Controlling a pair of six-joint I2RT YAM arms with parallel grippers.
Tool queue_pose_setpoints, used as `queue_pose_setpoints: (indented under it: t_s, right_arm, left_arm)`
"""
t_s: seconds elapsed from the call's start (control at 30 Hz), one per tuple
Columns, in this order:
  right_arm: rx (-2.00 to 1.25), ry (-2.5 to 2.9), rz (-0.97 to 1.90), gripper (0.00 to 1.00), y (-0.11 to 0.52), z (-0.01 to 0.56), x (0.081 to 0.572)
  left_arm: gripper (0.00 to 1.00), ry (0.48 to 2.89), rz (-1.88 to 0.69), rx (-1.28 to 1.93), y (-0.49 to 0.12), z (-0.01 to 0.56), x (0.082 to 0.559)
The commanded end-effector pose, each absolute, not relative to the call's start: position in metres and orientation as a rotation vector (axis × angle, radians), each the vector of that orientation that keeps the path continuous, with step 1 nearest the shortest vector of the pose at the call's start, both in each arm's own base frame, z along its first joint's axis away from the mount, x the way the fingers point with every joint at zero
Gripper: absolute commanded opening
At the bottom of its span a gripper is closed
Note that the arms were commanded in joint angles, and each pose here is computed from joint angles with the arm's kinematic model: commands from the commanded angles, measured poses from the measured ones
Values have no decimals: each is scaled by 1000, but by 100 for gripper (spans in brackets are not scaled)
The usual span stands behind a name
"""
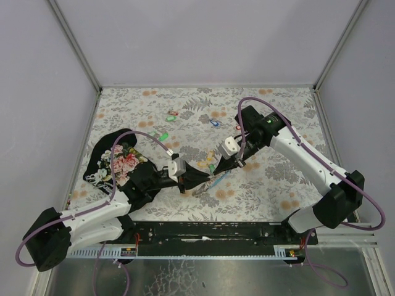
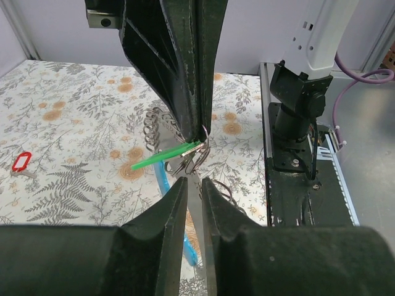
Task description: Remove the keys from the keyring
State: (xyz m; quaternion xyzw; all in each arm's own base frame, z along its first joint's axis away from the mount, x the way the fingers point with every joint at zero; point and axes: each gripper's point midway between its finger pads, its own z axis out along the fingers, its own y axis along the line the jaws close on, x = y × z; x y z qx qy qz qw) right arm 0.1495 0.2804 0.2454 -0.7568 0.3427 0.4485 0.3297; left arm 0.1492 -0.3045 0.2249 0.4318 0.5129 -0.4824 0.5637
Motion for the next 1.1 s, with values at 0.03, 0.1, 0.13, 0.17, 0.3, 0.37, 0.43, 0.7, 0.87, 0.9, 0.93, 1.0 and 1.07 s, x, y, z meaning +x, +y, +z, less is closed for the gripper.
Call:
queue_pose_setpoints:
  t_s: [0.03, 0.1, 0.13, 0.17, 0.3, 0.37, 0.43, 0.7, 0.87, 0.9, 0.93, 1.0, 1.07]
  right_arm:
    - [-1931, 814, 1208, 0, 284, 263, 144]
    - [-1931, 816, 1210, 0, 284, 262, 144]
    - [-1931, 813, 1209, 0, 285, 262, 145]
    - [-1930, 814, 1210, 0, 285, 262, 145]
    - [-1927, 812, 1213, 0, 285, 262, 145]
    - [-1927, 813, 1216, 0, 285, 262, 144]
    - [-1926, 811, 1214, 0, 285, 263, 144]
    - [-1930, 806, 1210, 0, 284, 264, 143]
    - [-1930, 805, 1206, 0, 284, 264, 143]
    - [-1930, 803, 1206, 0, 284, 264, 143]
    - [-1929, 806, 1209, 0, 284, 264, 143]
    - [-1927, 804, 1211, 0, 284, 264, 143]
    - [-1926, 804, 1213, 0, 285, 264, 144]
  left_arm:
    - [15, 1130, -1158, 1012, -308, 249, 150]
    - [15, 1129, -1168, 1019, -309, 249, 148]
    - [15, 1128, -1171, 1020, -309, 250, 148]
    - [15, 1125, -1175, 1024, -310, 250, 147]
    - [16, 1134, -1186, 1028, -312, 249, 147]
    - [17, 1145, -1184, 1027, -312, 248, 149]
    - [17, 1157, -1178, 1024, -312, 246, 150]
    - [20, 1199, -1143, 1012, -310, 243, 159]
    - [20, 1209, -1136, 1011, -307, 242, 159]
    - [20, 1208, -1141, 1013, -307, 243, 159]
    - [20, 1203, -1147, 1015, -308, 244, 158]
    - [20, 1196, -1167, 1026, -309, 246, 155]
    - [20, 1186, -1187, 1038, -311, 248, 152]
